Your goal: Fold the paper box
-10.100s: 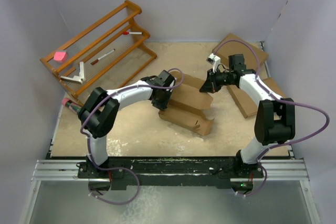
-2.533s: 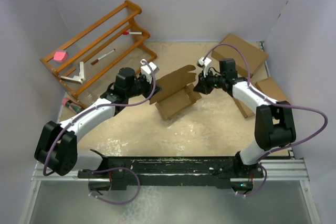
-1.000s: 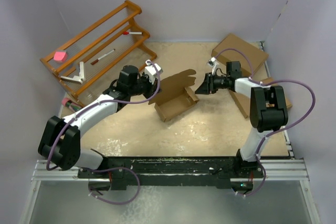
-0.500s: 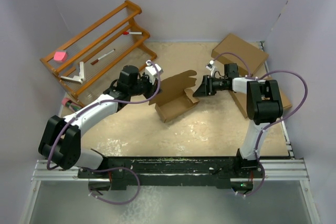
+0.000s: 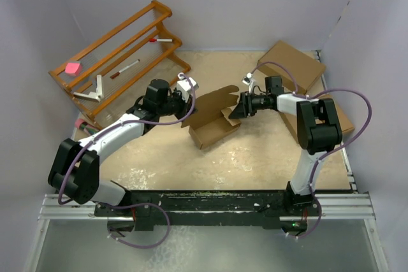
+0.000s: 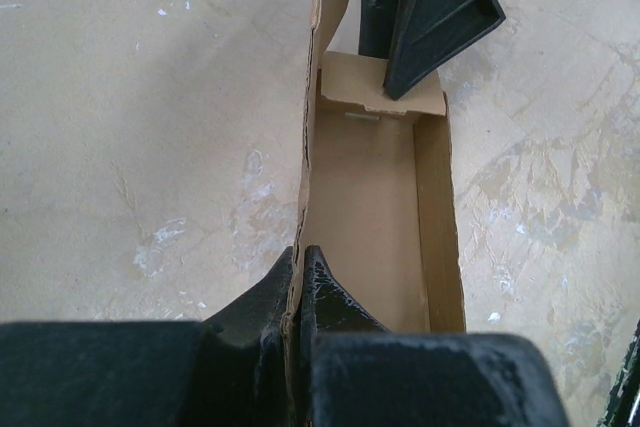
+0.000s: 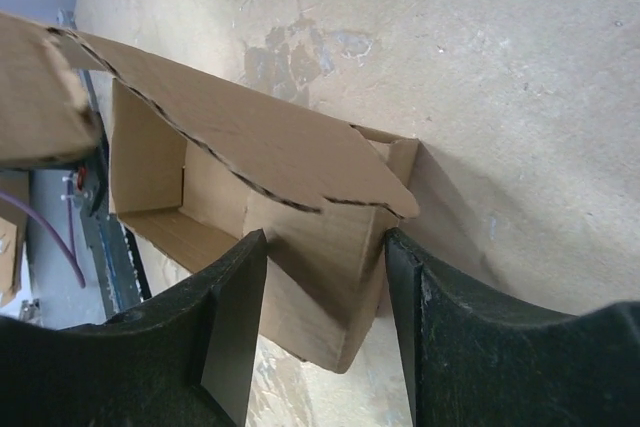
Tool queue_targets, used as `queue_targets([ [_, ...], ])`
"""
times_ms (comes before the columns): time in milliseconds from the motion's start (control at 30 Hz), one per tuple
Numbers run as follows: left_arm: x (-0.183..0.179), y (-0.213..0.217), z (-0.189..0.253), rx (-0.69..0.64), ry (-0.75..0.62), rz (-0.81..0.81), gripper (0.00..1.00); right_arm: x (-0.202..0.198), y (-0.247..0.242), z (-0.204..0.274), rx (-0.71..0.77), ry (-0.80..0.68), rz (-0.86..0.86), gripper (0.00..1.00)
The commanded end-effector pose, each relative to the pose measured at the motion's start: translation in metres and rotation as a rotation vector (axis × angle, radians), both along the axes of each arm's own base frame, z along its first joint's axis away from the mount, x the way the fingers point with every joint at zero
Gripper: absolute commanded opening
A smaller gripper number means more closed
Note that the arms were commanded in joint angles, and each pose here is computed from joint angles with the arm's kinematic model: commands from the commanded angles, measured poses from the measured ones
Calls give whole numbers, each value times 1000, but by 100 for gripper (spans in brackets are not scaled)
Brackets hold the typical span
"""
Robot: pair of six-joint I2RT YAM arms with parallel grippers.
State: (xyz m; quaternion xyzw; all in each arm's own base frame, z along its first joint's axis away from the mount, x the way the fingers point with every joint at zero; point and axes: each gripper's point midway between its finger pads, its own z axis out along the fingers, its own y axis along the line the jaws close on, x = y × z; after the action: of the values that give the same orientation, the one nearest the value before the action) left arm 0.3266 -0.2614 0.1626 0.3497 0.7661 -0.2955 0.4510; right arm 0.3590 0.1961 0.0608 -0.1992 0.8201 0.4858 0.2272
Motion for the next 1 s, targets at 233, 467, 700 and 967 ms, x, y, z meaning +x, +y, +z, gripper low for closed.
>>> queue_targets([
  [233, 17, -6, 25, -83, -19, 87, 4, 9, 8, 9, -157, -152, -35, 52],
  [467, 20, -5, 18, -100, 20, 131, 4, 8, 15, 2, -223, -184, -29, 45],
  [700, 19, -7, 22, -119, 9, 118, 4, 12, 15, -11, -334, -217, -31, 42],
  [967, 20, -8, 26, -133, 8, 127, 4, 18, 11, -17, -471, -290, -51, 39],
])
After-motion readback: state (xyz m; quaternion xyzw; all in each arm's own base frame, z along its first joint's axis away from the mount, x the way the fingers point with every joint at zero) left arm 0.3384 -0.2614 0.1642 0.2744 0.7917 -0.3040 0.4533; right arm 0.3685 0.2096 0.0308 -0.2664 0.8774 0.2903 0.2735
